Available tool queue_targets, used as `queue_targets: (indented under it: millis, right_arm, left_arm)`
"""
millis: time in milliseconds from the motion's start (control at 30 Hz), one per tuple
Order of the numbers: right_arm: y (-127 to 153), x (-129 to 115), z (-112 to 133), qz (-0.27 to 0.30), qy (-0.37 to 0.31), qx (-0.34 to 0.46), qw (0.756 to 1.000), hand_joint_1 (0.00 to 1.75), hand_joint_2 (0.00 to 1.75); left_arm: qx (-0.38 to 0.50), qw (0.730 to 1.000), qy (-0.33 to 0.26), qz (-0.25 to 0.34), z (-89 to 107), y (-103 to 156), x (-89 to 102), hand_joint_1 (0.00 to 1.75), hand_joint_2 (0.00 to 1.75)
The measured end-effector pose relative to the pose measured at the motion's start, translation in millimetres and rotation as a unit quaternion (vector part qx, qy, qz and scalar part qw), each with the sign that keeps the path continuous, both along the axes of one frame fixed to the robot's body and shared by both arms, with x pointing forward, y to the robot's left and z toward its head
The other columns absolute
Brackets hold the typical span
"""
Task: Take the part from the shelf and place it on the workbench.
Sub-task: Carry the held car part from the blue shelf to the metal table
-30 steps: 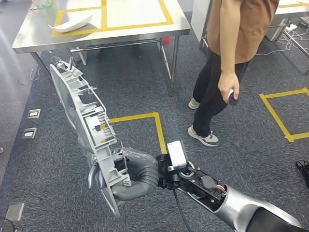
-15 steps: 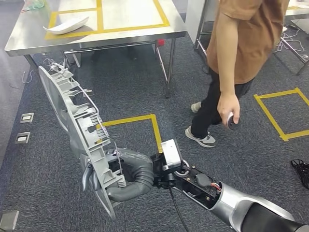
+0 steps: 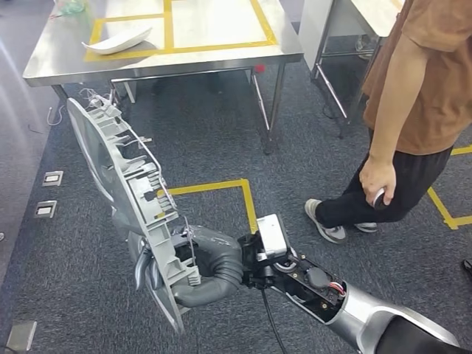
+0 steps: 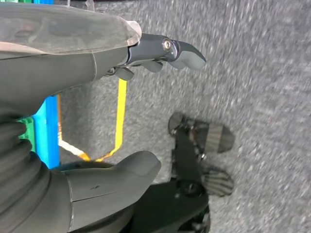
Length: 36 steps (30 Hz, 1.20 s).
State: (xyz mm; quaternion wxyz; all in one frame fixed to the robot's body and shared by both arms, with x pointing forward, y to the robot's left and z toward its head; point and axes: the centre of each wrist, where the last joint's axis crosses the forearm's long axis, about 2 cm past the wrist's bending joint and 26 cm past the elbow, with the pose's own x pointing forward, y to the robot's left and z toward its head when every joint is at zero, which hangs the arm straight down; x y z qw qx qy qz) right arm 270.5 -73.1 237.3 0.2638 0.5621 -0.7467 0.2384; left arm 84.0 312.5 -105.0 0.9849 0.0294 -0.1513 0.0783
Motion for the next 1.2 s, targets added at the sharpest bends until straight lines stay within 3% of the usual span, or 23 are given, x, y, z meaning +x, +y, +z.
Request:
queue_targets:
  millis: [1200]
  right_arm:
    - [0.5,2.5,4.2,0.004,-0.008,0.004,1.0,1.75,1.75]
  left_arm:
    - [-0.001,1.0,-0.002,0.004,0.5,-0.7,2.7,0.0,1.75]
